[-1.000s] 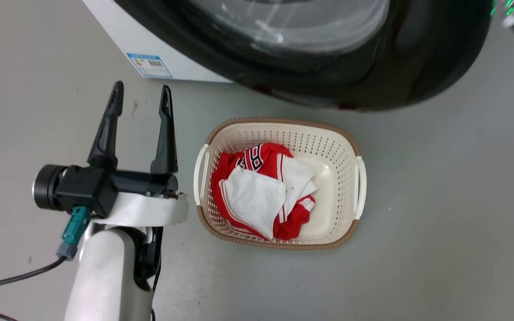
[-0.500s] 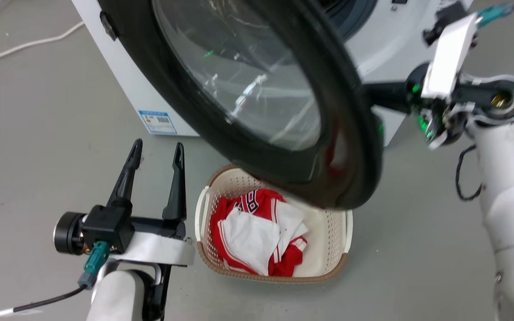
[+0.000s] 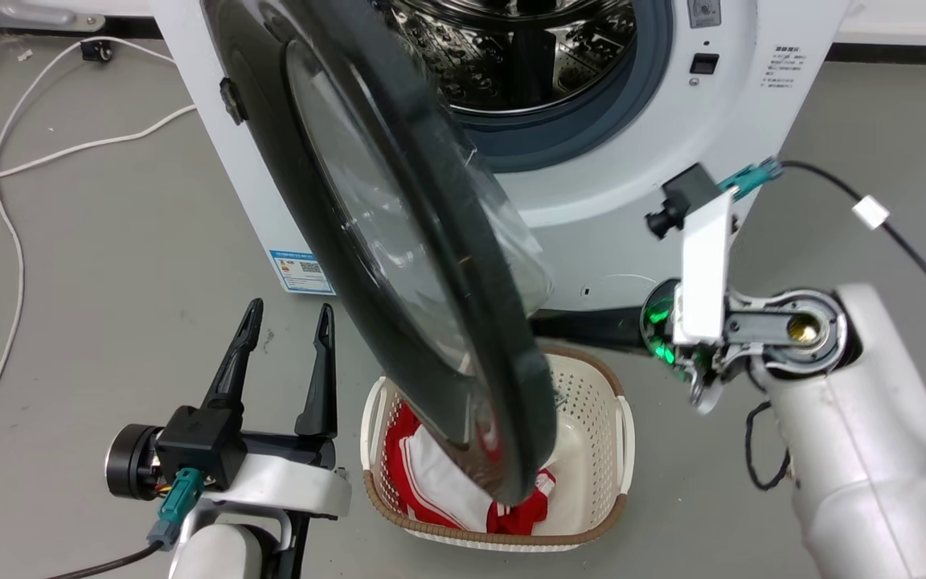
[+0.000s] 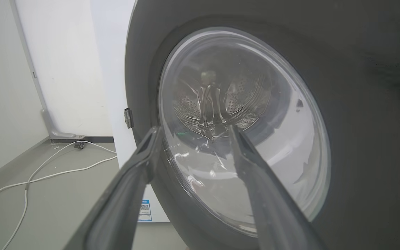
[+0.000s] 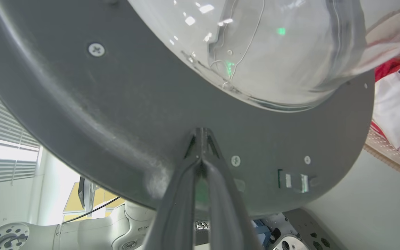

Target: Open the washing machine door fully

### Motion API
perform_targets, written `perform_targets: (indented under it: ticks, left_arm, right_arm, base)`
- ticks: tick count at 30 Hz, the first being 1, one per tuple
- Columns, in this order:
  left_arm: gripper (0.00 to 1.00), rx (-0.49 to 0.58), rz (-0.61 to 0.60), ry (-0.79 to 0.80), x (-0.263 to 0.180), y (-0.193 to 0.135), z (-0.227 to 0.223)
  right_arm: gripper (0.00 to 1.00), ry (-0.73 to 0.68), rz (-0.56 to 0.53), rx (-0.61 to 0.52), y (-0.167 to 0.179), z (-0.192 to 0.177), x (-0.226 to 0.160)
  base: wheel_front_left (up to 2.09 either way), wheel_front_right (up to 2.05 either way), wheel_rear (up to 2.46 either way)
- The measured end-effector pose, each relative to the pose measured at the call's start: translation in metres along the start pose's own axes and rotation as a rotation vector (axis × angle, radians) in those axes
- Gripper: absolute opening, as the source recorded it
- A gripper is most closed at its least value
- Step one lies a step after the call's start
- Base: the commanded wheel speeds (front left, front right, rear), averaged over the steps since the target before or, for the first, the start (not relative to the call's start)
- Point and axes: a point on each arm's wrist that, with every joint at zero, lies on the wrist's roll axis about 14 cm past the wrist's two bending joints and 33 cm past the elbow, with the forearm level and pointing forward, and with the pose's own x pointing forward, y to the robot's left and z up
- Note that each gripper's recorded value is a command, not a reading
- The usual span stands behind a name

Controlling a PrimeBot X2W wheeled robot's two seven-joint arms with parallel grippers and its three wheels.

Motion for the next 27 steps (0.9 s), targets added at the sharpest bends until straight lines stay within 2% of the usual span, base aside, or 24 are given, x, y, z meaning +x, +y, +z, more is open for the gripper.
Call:
perform_targets:
  ticks: [9,15,18,21,23,24,27]
  left_arm:
    - [1.0,0.003,0.011,-0.005,-0.003,0.004,0.003]
    - [1.0,0.002,0.012,-0.006,-0.004,0.003,0.003]
    - [1.0,0.0,0.01,-0.005,-0.004,0.002,0.003]
    - [1.0,-0.006,0.014,0.0,-0.006,0.002,0.002]
    - [1.0,-0.006,0.012,-0.002,-0.005,0.002,0.002]
    - [1.0,-0.008,0.01,-0.002,-0.005,0.001,0.002]
    - [1.0,-0.009,0.008,-0.002,-0.005,0.0,0.002]
  right_arm:
    - [0.0,0.053,0.116,-0.01,0.025,-0.035,0.03]
    - [0.0,0.01,0.137,-0.003,0.031,-0.036,0.039]
    - [0.0,-0.097,0.146,0.01,0.032,-0.022,0.036]
    - [0.0,-0.278,0.143,0.061,0.023,0.002,0.024]
    - [0.0,-0.421,0.131,0.088,0.015,0.021,0.01]
    - [0.0,-0.622,0.114,0.135,0.002,0.044,-0.016]
    - [0.0,-0.786,0.064,0.158,-0.017,0.053,-0.041]
  base:
    - [0.0,0.0,0.0]
    - [0.0,0.0,0.0]
    - [0.0,0.0,0.0]
    - [0.0,0.0,0.0]
    - [0.0,0.0,0.0]
    - [0.0,0.0,0.0]
    - [0.0,0.0,0.0]
